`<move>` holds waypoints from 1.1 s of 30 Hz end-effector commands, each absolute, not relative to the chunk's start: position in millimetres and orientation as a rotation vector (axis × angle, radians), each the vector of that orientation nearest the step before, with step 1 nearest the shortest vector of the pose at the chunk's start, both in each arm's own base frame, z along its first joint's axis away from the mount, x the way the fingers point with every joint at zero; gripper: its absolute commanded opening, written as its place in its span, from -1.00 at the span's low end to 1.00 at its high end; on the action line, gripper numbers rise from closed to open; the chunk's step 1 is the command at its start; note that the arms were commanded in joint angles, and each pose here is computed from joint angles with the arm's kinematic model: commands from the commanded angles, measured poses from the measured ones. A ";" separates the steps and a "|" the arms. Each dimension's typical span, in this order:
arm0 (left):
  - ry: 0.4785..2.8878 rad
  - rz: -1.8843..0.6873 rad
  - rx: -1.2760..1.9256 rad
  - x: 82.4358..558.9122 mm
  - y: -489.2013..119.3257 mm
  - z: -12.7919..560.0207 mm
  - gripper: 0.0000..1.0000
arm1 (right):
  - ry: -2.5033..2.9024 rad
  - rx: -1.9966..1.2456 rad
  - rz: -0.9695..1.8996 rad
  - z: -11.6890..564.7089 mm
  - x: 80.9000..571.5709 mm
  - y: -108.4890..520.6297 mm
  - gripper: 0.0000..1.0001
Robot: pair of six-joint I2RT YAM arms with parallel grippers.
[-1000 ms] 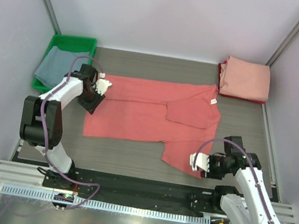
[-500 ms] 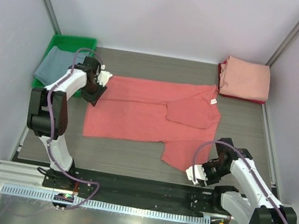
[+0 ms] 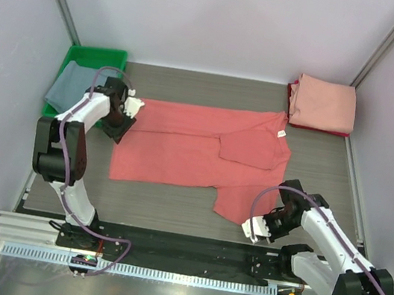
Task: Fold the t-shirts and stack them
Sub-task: Fold the tshirt
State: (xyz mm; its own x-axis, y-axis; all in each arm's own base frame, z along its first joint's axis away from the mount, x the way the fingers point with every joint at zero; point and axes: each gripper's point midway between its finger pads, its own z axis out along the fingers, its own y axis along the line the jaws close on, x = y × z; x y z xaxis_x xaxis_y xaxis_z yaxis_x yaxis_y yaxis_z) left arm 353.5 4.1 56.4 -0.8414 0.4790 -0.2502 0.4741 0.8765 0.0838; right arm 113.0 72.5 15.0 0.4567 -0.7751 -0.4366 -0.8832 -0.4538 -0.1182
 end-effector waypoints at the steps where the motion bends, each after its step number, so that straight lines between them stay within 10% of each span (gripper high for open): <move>1: 2.747 -0.016 0.959 317.8 8.1 72.0 -0.26 | 1.465 -2.338 0.384 22.0 121.5 70.0 -0.88; 33: 3.060 -0.342 0.977 219.9 -7.5 14.5 -0.20 | 1.618 -2.281 0.319 24.9 140.2 64.7 -0.90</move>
